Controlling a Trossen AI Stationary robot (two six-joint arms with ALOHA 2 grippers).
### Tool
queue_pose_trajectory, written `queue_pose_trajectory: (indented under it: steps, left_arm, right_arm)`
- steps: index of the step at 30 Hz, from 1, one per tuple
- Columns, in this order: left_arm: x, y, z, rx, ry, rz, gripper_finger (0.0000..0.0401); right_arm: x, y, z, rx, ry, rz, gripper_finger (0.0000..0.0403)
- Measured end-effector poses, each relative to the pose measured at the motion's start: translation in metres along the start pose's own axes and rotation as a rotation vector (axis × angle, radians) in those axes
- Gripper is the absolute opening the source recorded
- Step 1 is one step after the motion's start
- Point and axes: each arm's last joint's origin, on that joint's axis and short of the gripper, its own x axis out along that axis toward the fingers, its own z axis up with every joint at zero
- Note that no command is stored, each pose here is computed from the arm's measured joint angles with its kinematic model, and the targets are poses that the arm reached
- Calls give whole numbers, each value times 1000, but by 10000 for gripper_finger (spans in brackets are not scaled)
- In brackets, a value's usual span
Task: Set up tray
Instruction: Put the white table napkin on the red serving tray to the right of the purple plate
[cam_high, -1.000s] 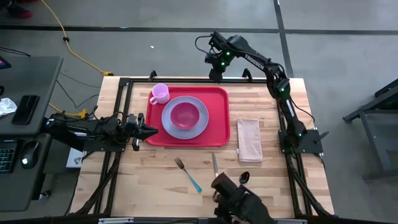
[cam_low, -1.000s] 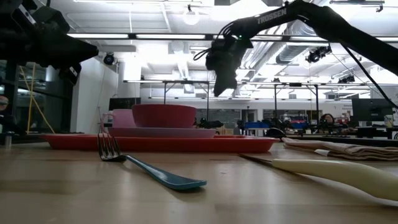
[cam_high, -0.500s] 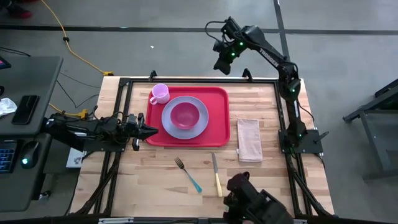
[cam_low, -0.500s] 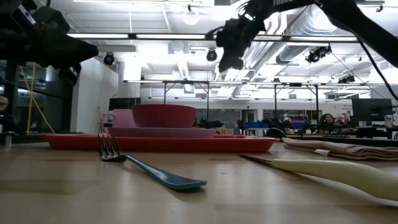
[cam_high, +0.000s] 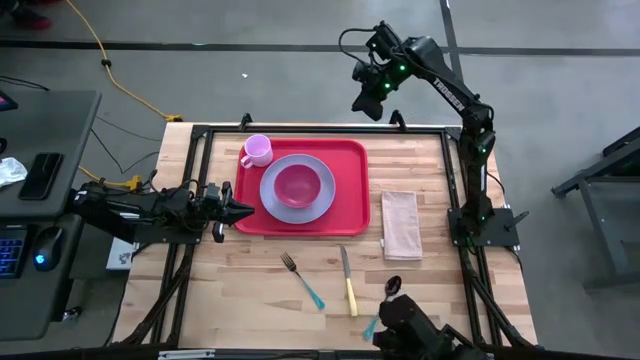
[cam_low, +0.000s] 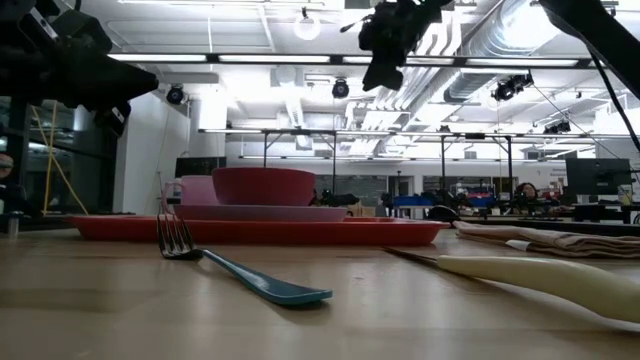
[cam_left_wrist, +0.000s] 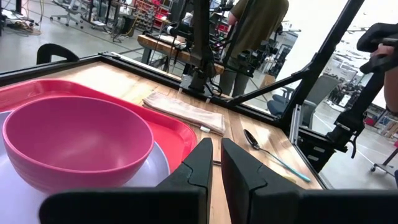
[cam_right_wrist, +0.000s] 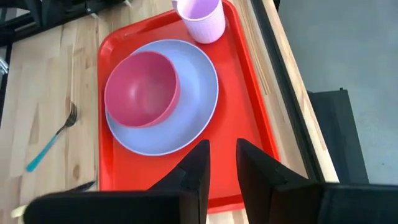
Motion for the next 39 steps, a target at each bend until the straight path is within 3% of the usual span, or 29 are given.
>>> queue_pose_trajectory:
  steps: [5,10,15,21,24,32,39]
  left_arm:
    - [0,0,0,0,-1,0,65]
    - [0,0,0,-16,0,0,65]
    - [0,0,0,-18,-1,0,65]
    - [0,0,0,-18,-1,-1,65]
    - [0,0,0,-18,-1,-1,65]
    - [0,0,0,-19,-1,-1,65]
    - [0,0,0,-21,-2,-1,65]
  right_arm:
    - [7,-1,-6,14,50,-8,57]
    - [25,-8,-25,36,98,-96,57]
    - [29,-2,-55,59,14,-153,57]
    - [15,20,-98,85,-79,-337,57]
    - [7,32,-117,102,-143,-375,57]
    - [-7,58,-157,126,-232,-373,57]
    - [-5,74,-180,104,-299,-192,57]
